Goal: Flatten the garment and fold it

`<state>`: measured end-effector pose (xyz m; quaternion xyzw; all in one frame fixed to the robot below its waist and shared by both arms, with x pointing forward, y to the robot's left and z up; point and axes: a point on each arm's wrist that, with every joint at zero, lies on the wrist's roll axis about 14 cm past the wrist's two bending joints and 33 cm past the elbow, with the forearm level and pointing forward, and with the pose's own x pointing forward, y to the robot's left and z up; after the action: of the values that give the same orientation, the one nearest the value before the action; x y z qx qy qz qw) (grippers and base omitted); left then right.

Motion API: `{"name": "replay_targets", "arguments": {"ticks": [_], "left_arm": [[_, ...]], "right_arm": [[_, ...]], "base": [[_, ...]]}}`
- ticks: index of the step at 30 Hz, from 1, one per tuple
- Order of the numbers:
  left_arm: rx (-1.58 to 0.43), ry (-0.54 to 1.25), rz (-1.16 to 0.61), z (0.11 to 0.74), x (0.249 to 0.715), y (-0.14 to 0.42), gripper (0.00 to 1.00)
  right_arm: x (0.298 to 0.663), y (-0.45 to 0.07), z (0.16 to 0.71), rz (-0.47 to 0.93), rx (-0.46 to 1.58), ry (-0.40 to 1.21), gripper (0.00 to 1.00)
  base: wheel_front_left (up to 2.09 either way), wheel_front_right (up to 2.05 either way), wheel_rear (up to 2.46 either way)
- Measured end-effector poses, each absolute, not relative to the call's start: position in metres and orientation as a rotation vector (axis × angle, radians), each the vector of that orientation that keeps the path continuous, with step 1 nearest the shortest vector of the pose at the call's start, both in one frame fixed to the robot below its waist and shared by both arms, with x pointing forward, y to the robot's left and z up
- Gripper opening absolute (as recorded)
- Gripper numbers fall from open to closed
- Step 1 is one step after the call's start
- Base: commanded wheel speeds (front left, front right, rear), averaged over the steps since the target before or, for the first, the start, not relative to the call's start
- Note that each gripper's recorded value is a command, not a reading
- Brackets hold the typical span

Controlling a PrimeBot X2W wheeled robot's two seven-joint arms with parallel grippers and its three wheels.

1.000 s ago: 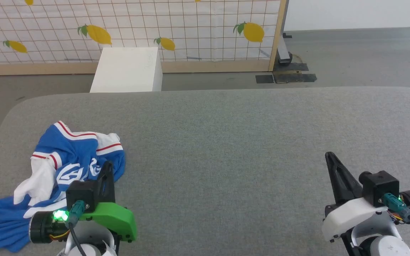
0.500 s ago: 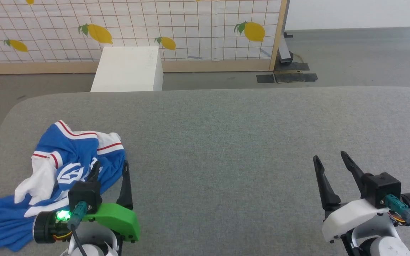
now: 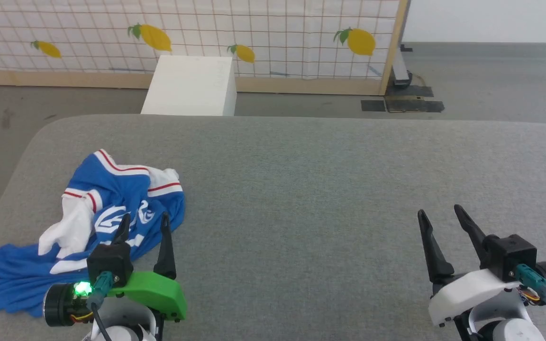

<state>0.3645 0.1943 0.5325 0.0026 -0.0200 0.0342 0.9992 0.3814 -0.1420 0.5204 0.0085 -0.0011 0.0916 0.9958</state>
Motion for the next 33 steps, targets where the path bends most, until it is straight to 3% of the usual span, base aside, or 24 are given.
{"name": "replay_targets", "arguments": {"ticks": [33], "left_arm": [[-0.041,-0.079,0.310,0.530,0.313,0.255,1.00]], "right_arm": [[0.400,-0.069,0.503,0.387,0.072,0.015,1.00]], "base": [[0.00,0.00,0.00]]}}
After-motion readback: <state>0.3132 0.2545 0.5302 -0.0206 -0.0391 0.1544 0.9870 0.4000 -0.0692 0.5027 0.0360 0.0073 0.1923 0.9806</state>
